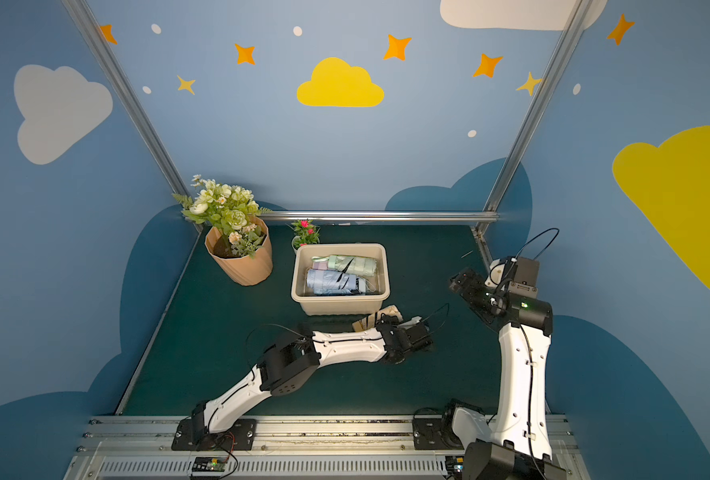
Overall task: Put the umbrella into the storage box
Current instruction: Pick up the umbrella from the center of the board.
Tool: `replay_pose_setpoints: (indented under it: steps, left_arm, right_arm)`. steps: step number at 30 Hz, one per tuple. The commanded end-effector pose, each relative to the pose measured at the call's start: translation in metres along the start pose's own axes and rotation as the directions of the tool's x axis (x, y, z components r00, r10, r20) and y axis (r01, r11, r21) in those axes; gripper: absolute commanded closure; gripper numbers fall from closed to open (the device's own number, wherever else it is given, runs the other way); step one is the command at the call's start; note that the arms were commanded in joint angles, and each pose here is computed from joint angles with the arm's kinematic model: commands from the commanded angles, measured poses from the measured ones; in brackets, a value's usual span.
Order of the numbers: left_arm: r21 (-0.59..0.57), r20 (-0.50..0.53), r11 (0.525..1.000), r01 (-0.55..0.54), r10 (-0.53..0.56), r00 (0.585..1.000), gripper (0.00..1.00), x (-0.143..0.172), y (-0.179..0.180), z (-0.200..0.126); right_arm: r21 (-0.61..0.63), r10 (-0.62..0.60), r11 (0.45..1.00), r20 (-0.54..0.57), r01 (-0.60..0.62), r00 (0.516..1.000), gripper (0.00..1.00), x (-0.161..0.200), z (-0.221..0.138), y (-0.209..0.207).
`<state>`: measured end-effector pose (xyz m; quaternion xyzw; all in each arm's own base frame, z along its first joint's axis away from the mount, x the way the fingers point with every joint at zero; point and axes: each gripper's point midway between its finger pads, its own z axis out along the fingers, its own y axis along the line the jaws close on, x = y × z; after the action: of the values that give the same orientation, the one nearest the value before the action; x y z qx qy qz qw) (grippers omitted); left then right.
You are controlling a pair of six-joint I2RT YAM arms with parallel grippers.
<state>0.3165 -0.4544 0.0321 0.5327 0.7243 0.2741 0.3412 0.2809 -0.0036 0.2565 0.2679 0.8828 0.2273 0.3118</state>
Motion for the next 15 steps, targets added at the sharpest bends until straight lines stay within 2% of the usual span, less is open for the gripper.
replay_pose_setpoints:
  steps: [1,4,5,10,15]
  left_arm:
    - [0.059,-0.121,0.996,-0.066,0.072,0.990,0.83,0.044,-0.017,0.024]
    - [0.045,-0.104,0.997,-0.055,0.059,0.993,0.96,0.040,-0.009,0.016]
    - [0.035,-0.095,0.998,-0.053,0.056,0.994,0.97,0.038,-0.005,0.011]
    - [0.003,-0.017,0.998,-0.057,0.057,0.998,0.97,0.028,0.011,-0.024]
    - [0.027,0.071,0.997,-0.074,0.072,0.995,0.97,0.023,0.021,-0.079]
  right_arm:
    - [-0.024,-0.027,0.999,0.004,0.027,1.000,0.04,-0.002,-0.005,0.009]
    - [-0.025,-0.031,0.999,-0.001,0.031,1.000,0.05,0.001,-0.004,0.008]
    - [-0.026,-0.033,0.999,-0.002,0.032,0.999,0.05,0.001,-0.004,0.009]
    - [-0.031,-0.037,0.999,-0.003,0.036,0.999,0.05,0.000,-0.002,0.010]
    - [-0.037,-0.043,0.998,0.005,0.043,0.999,0.05,-0.003,-0.002,0.012]
